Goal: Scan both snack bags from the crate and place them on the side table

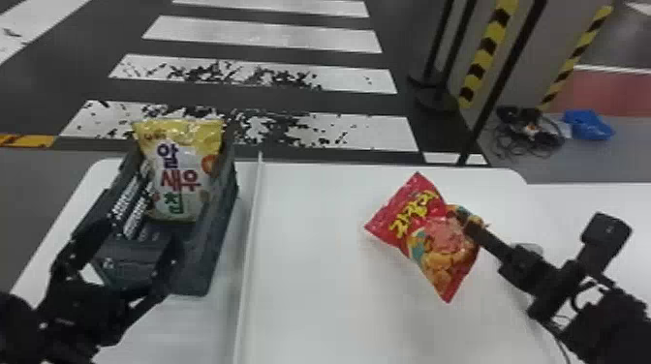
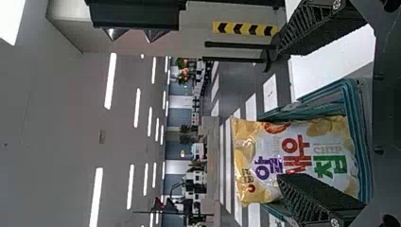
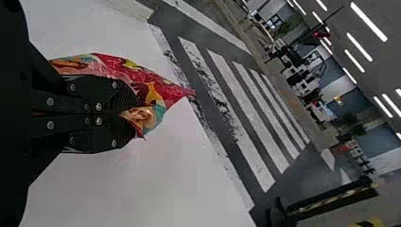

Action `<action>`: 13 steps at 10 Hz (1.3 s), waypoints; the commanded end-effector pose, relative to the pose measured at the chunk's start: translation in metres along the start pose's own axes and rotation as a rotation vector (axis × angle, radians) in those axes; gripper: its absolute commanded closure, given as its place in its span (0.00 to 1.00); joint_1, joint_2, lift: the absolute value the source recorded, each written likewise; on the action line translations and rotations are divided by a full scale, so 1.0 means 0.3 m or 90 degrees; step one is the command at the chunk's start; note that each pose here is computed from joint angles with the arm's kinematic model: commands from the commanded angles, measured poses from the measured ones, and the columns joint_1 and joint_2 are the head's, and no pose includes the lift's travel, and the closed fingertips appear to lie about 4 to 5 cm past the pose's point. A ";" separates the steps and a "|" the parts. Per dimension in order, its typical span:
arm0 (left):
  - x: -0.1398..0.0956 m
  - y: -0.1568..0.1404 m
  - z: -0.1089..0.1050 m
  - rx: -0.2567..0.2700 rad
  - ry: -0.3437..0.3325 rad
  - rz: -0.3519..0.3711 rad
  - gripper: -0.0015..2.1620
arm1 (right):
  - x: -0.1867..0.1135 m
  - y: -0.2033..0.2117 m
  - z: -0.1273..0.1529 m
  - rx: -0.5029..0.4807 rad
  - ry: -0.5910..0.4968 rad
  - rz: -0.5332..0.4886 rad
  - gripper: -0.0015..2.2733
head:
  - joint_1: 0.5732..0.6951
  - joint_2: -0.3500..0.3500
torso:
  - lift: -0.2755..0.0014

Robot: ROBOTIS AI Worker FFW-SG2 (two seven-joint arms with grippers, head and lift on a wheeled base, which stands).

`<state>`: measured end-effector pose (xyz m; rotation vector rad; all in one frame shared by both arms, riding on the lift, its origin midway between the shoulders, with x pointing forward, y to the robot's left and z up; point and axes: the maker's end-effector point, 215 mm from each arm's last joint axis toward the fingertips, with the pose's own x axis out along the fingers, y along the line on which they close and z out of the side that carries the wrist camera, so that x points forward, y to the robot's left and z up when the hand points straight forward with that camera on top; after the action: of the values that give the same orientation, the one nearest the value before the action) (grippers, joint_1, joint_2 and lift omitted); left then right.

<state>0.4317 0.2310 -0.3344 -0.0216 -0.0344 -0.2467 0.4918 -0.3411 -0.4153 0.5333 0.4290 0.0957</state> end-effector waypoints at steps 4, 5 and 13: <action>0.000 0.003 0.001 -0.003 0.000 0.001 0.03 | 0.008 0.162 0.119 -0.433 -0.097 -0.110 0.99 | 1.00 0.31 | 0.65; 0.000 0.003 0.004 -0.004 -0.003 0.001 0.03 | 0.015 0.183 0.085 -0.542 -0.098 -0.156 0.99 | 1.00 0.32 | 0.65; -0.003 0.008 -0.009 -0.006 0.002 0.002 0.03 | -0.043 0.372 -0.506 -0.847 0.040 -0.114 0.53 | 1.00 0.56 | 0.65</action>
<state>0.4315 0.2334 -0.3368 -0.0314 -0.0307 -0.2438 0.4233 -0.1842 -0.4672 -0.8345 0.3783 0.1791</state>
